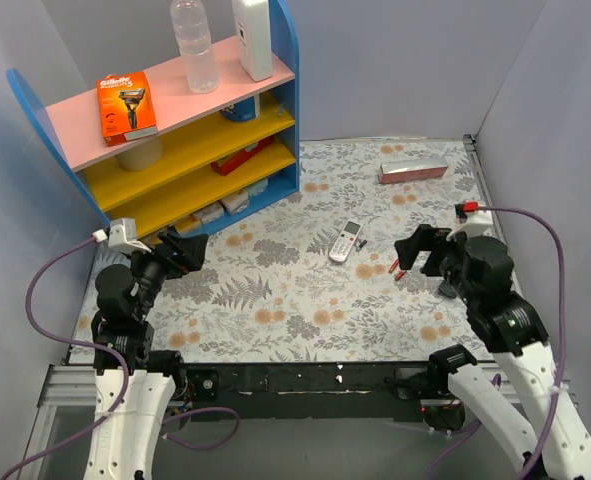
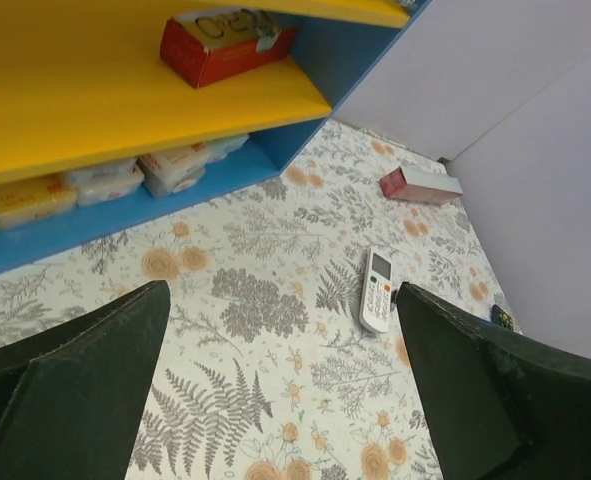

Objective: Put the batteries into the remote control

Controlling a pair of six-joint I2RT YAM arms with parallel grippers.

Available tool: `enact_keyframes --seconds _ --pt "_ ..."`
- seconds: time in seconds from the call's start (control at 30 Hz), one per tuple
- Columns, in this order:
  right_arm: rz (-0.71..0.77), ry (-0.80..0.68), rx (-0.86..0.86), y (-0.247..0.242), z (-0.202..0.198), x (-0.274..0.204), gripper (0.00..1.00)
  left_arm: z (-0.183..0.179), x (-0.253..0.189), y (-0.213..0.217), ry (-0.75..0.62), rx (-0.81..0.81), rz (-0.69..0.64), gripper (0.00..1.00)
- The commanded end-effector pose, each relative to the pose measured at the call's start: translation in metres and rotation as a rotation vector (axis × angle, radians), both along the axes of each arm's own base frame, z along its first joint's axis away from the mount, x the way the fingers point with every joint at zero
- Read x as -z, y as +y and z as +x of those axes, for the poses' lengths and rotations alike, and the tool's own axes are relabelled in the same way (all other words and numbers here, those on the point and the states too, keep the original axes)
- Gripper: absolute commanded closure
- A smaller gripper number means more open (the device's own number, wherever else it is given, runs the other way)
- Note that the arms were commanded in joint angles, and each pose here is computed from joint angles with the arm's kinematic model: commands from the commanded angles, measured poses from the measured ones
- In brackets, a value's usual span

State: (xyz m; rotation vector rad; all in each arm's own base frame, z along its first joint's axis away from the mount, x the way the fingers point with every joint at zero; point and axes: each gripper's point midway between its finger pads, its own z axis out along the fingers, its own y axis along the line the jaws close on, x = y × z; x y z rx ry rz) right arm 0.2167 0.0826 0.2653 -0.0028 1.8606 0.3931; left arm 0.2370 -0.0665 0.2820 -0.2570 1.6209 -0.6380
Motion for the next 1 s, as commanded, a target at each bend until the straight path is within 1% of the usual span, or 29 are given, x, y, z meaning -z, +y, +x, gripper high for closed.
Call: enact_keyframes --seconds 0.0,0.07,0.1,0.17,0.2,0.27,0.3,0.33,0.37,0.4,0.43,0.47,0.5,0.53,0.57,0.63,0.67,0.77,0.87,0.97 --pt "0.127 0.241 0.020 0.026 0.016 0.028 0.02 -0.001 0.012 -0.003 0.015 0.007 -0.035 0.02" --pt "0.134 0.327 0.022 0.033 0.021 0.040 0.02 -0.002 0.025 -0.005 0.042 0.008 -0.037 0.02" --pt "0.127 0.399 0.010 0.041 0.026 0.054 0.02 -0.003 0.030 -0.007 0.050 0.012 -0.036 0.02" --pt "0.130 0.475 0.015 0.048 0.031 0.068 0.02 -0.005 0.043 -0.005 0.074 -0.004 -0.030 0.02" --pt "0.125 0.542 0.026 0.053 0.037 0.080 0.02 -0.006 0.046 -0.005 0.081 -0.004 -0.026 0.02" --pt "0.104 0.617 0.051 0.057 0.044 0.094 0.02 -0.010 0.049 -0.004 0.083 -0.011 -0.017 0.02" --pt "0.073 0.681 0.074 0.061 0.049 0.112 0.02 -0.011 0.049 -0.006 0.078 -0.003 -0.016 0.02" --pt "0.067 0.686 0.085 0.065 0.058 0.106 0.02 -0.012 0.049 -0.007 0.075 -0.003 -0.016 0.02" --pt "0.034 0.735 0.104 0.070 0.065 0.121 0.02 -0.012 0.048 -0.005 0.064 -0.013 -0.016 0.02" --pt "0.009 0.733 0.113 0.075 0.071 0.123 0.02 -0.013 0.048 -0.008 0.059 -0.003 -0.016 0.02" --pt "0.024 0.715 0.122 0.084 0.083 0.112 0.02 -0.014 0.047 -0.009 0.052 -0.001 -0.016 0.02" --pt "-0.002 0.756 0.143 0.088 0.091 0.127 0.02 -0.013 0.045 -0.007 0.033 -0.010 -0.012 0.02" --pt "-0.009 0.761 0.152 0.093 0.098 0.129 0.02 -0.014 0.045 -0.008 0.025 -0.008 -0.010 0.02" --pt "0.018 0.752 0.159 0.103 0.110 0.119 0.02 -0.015 0.044 -0.008 0.017 -0.008 -0.008 0.02" --pt "-0.016 0.811 0.175 0.107 0.115 0.137 0.03 -0.015 0.041 -0.008 -0.002 -0.008 -0.008 0.02" --pt "-0.044 0.839 0.199 0.115 0.124 0.145 0.04 -0.017 0.039 -0.011 -0.017 0.009 -0.007 0.02" --pt "-0.054 0.858 0.219 0.123 0.135 0.151 0.05 -0.018 0.038 -0.012 -0.023 0.015 -0.008 0.02" --pt "-0.071 0.900 0.263 0.136 0.149 0.169 0.11 -0.022 0.035 -0.015 -0.042 0.032 -0.012 0.02" --pt "-0.126 0.928 0.330 0.132 0.152 0.183 0.13 -0.023 0.032 -0.013 -0.051 0.022 -0.014 0.02" --pt "-0.132 0.913 0.382 0.128 0.157 0.187 0.15 -0.026 0.029 -0.014 -0.063 0.028 -0.010 0.02"
